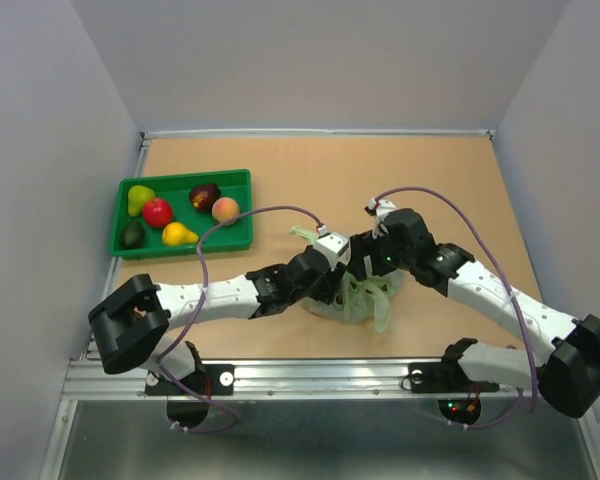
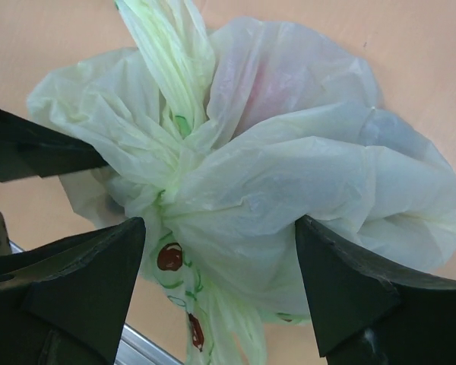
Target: Untie the knot of the plastic bag and take out the fruit
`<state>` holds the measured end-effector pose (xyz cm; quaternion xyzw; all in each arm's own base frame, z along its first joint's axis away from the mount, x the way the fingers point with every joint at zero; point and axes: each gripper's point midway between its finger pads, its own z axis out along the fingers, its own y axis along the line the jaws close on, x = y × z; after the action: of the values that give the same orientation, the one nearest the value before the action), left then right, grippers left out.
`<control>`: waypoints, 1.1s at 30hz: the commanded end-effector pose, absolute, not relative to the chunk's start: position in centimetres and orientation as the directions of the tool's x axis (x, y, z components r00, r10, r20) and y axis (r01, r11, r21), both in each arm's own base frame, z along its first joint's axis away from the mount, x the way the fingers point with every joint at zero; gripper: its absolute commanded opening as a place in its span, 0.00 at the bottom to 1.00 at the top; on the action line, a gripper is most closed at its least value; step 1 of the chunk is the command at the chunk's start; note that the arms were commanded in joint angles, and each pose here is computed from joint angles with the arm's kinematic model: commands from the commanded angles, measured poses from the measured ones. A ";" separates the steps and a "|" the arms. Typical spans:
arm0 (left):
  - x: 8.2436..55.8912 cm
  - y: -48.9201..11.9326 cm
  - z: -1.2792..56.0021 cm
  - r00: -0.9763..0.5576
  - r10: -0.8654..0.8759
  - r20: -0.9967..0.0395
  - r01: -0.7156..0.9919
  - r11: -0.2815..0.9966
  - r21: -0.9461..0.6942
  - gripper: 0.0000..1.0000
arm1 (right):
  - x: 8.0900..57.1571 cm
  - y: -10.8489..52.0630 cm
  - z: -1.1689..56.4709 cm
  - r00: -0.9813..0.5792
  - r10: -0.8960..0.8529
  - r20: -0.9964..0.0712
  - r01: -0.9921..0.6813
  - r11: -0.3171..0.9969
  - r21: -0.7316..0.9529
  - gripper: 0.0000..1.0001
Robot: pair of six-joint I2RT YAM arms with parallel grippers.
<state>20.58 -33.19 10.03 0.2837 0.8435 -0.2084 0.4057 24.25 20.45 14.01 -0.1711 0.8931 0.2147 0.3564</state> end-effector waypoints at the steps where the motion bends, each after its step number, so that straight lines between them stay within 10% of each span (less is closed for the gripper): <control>1: 20.7 -35.1 12.2 -0.524 0.090 -0.847 0.605 0.739 -0.296 0.59 | 26.8 21.4 16.9 -0.592 -0.147 -0.793 -0.452 0.874 0.176 0.84; 7: 19.9 -35.1 10.9 -0.558 0.057 -0.828 0.595 0.723 -0.351 0.04 | 26.8 20.9 14.5 -0.620 -0.169 -0.766 -0.417 0.898 0.140 0.74; 15: 20.1 -32.5 10.1 -0.573 0.024 -0.820 0.515 0.788 -0.337 0.00 | 28.1 17.6 18.2 -0.516 -0.065 -0.854 -0.270 0.958 0.091 0.00; 27: 23.0 -21.6 8.7 -0.615 -0.289 -0.733 0.083 0.901 -0.425 0.00 | 30.9 2.0 24.2 -0.233 0.261 -0.937 0.377 0.912 0.160 0.01; 30: 24.1 -20.1 9.7 -0.587 -0.381 -0.714 0.057 0.861 -0.506 0.00 | 30.9 3.2 25.1 -0.244 0.255 -0.936 0.289 0.940 0.180 0.01; 33: 24.2 -21.5 12.0 -0.566 -0.407 -0.717 0.158 0.800 -0.579 0.00 | 30.8 7.3 25.2 -0.331 0.185 -0.926 0.037 0.982 0.183 0.26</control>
<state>24.08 -21.99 11.51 -0.0689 0.8408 -0.2860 0.4544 30.26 5.23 21.96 0.1238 0.8278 0.0080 0.5471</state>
